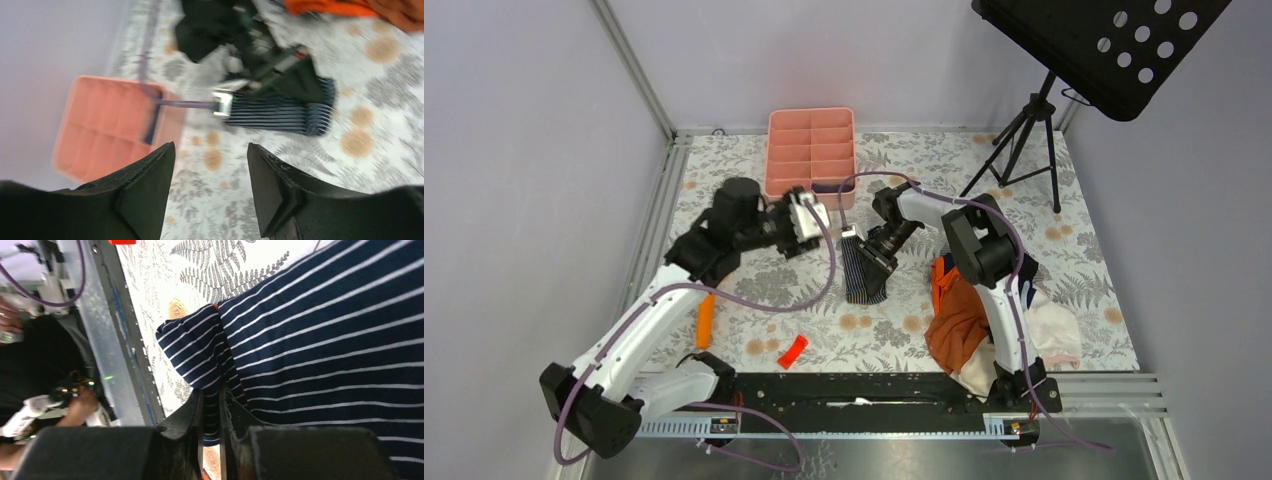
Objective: Roll the underwear
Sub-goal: Roll the underwear to the center of the board.
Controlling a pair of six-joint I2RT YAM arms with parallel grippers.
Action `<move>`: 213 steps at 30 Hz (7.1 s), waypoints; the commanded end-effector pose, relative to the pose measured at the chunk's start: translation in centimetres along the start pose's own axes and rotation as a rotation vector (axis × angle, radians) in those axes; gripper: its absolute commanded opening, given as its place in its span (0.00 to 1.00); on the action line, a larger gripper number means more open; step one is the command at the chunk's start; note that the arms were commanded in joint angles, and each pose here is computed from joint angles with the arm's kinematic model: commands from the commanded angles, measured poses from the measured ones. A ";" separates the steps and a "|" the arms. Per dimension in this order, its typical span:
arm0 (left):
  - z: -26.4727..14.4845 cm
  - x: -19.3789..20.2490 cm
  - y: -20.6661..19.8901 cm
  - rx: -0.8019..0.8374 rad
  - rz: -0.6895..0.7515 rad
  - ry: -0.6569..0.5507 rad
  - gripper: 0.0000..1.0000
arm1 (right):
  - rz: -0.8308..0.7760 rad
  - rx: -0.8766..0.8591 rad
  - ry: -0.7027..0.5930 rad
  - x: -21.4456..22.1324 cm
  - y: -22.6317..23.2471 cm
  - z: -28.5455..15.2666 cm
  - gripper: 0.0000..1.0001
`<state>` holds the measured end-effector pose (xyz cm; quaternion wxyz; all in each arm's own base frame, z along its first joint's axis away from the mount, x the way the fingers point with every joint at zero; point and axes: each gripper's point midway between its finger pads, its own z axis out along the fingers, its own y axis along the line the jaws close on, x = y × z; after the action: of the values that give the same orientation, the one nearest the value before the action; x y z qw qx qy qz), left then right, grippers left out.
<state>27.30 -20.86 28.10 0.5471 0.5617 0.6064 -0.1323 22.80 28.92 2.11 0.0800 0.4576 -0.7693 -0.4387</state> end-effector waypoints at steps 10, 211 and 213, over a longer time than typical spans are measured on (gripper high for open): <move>9.8 7.0 -15.6 0.462 -0.033 0.169 0.62 | 0.112 0.009 0.038 0.4 -2.8 0.6 0.06; 14.4 14.3 -17.0 0.604 -0.207 0.392 0.07 | 0.080 -0.102 0.147 0.2 -2.7 -0.6 0.12; 14.3 13.9 -17.2 0.632 -0.231 0.394 0.01 | 0.038 -0.098 0.119 -0.8 -2.0 -1.6 0.23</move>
<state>23.65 -29.03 3.62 0.2125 0.6487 0.6910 -0.2378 24.08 29.37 2.46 0.1899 0.4015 -0.7506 -0.4892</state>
